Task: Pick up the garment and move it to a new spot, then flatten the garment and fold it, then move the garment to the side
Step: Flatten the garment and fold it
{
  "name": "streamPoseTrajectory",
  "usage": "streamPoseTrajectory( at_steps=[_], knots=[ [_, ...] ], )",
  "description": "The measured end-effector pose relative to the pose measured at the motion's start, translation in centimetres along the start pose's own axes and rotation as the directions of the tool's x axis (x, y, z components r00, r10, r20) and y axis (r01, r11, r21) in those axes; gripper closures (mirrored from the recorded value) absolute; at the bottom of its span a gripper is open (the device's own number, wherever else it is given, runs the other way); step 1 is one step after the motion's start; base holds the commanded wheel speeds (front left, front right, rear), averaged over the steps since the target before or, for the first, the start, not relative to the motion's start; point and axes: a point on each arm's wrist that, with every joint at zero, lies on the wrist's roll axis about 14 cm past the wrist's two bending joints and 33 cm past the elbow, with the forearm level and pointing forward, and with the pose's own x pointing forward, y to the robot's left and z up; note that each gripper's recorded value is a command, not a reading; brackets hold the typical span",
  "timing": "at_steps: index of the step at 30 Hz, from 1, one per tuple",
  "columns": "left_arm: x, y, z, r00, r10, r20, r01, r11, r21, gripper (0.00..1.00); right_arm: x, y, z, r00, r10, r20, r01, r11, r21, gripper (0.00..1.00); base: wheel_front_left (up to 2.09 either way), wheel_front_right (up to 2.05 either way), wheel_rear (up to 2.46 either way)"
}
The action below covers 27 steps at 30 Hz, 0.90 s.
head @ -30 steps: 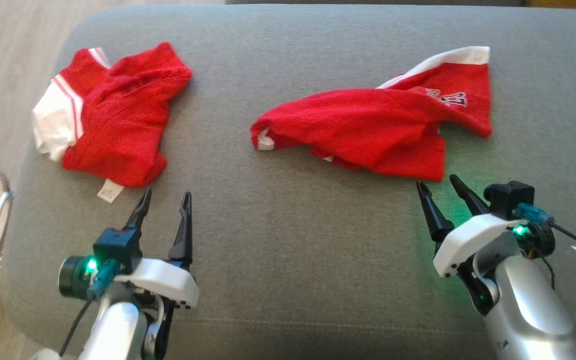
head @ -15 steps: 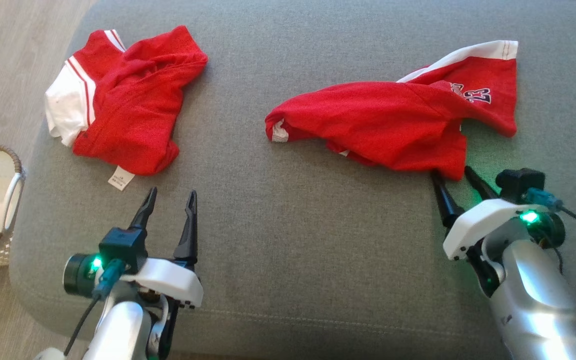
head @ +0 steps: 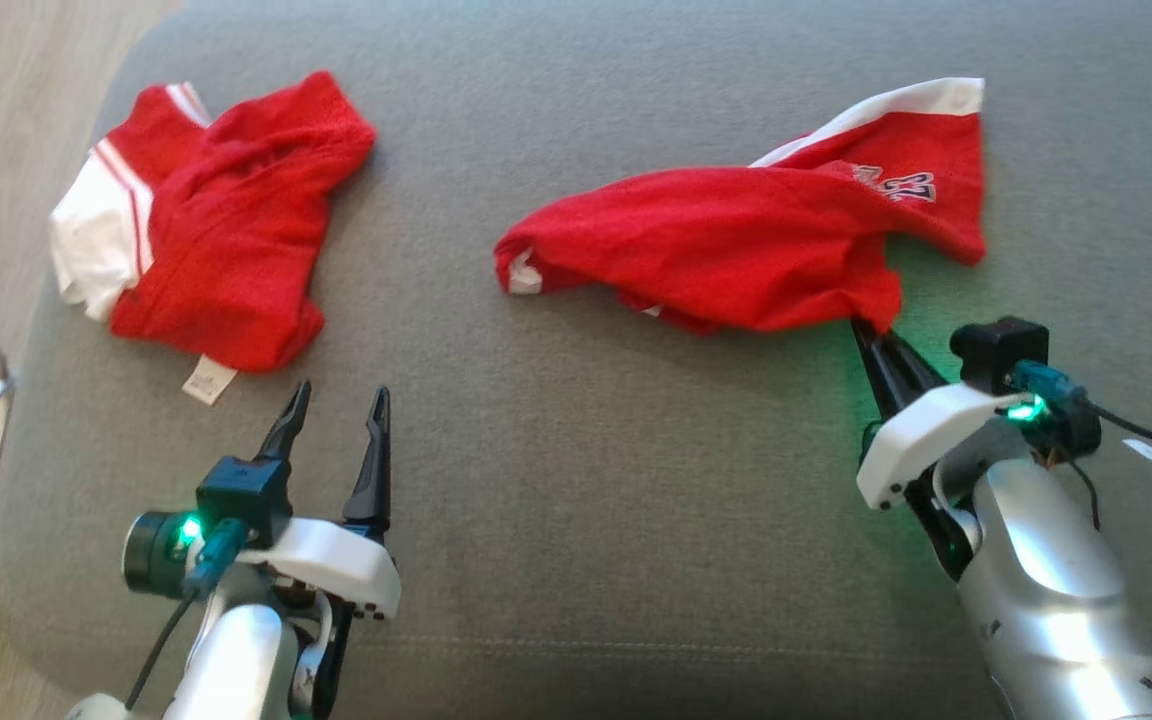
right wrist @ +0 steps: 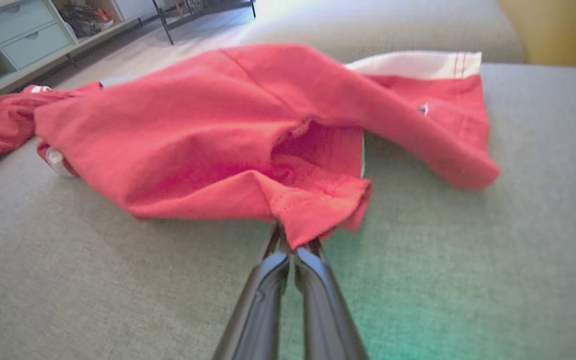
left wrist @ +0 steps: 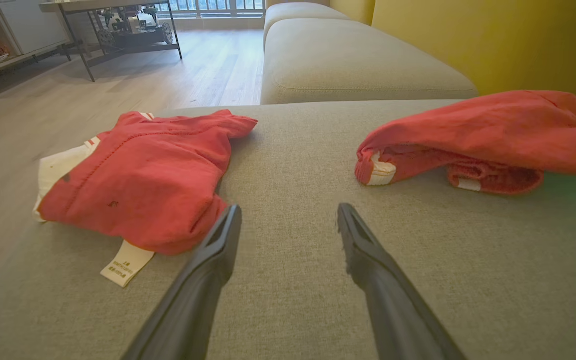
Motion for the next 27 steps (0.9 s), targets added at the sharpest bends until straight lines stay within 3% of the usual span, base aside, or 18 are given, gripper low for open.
streamPoseTrajectory(
  at_steps=[6,15,22,27],
  knots=[
    [0.5,-1.4,1.2,0.998,-0.043,0.036,0.042,0.999,0.012,0.0,-1.7,-0.3,5.9,0.981,0.005,0.193,0.004,0.999,-0.049,1.0,0.0,0.0,0.0],
    [-0.2,-4.4,1.8,0.99,-0.126,0.057,0.125,0.992,0.015,0.0,-9.0,-1.6,10.9,0.936,-0.026,0.351,0.068,0.992,-0.109,1.0,0.0,0.0,0.0],
    [-0.3,-5.0,2.1,0.988,-0.136,0.07,0.135,0.991,0.009,0.0,-11.1,-0.7,14.9,0.923,-0.009,0.385,0.045,0.995,-0.085,1.0,0.0,0.0,0.0],
    [-0.6,-4.4,1.4,0.992,-0.12,0.05,0.12,0.993,0.002,0.0,-9.0,-2.3,14.9,0.957,-0.039,0.287,0.062,0.996,-0.069,1.0,0.0,0.0,0.0]
  ],
)
